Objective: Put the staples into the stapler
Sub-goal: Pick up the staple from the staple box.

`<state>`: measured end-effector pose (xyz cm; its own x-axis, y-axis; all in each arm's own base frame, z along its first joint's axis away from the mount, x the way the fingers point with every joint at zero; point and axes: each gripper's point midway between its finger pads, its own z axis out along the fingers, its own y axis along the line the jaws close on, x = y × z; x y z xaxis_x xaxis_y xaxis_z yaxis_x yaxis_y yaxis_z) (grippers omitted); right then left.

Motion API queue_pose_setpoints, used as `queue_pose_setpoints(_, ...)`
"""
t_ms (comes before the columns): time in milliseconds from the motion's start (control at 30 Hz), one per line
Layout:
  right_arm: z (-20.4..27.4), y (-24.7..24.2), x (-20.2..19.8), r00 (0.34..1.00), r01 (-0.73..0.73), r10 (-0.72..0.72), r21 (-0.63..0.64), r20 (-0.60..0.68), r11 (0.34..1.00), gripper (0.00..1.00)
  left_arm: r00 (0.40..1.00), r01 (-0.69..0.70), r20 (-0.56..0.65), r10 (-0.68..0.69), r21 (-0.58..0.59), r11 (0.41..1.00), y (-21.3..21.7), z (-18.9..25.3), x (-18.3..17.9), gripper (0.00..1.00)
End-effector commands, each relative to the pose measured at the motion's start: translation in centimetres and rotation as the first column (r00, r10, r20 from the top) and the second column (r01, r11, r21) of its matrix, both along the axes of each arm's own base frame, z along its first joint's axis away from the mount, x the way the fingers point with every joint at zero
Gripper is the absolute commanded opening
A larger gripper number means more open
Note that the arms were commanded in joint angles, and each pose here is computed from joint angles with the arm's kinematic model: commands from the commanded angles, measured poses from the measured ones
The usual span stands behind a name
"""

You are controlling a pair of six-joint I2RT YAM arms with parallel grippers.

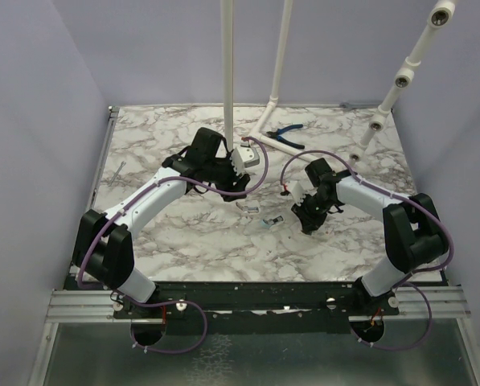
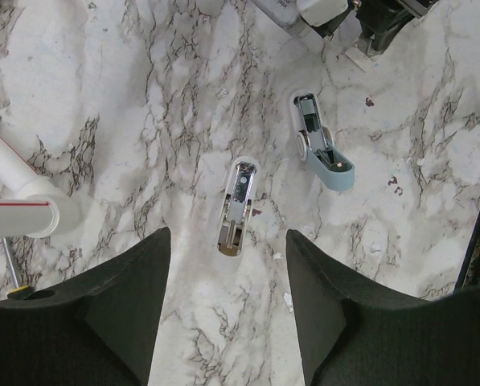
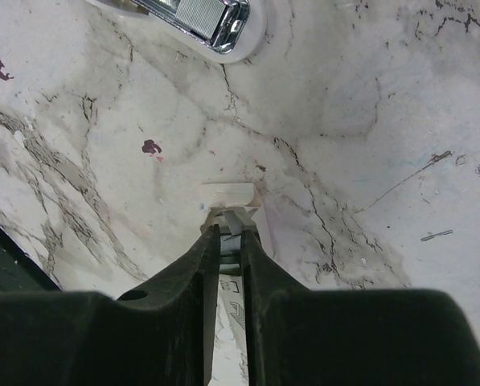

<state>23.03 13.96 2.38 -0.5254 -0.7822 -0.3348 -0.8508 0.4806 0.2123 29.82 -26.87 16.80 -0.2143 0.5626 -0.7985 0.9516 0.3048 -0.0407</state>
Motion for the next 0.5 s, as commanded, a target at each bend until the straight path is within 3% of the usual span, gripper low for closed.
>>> queue_pose_setpoints(0, 0.23, 0.47, 0.74, 1.000, -0.016, 0.016, 0.018, 0.024, 1.000, 0.19, 1.000, -0.004, 0.018, 0.004, -0.012, 1.000, 0.12, 0.86, 0.07, 0.61)
queue_pose_setpoints(467, 0.92, 0.59, 1.23, 0.999, 0.005, -0.007, 0.024, 0.050, 1.000, 0.05, 1.000, 0.002, 0.015, -0.001, -0.015, 1.000, 0.14, 0.83, -0.13, 0.61)
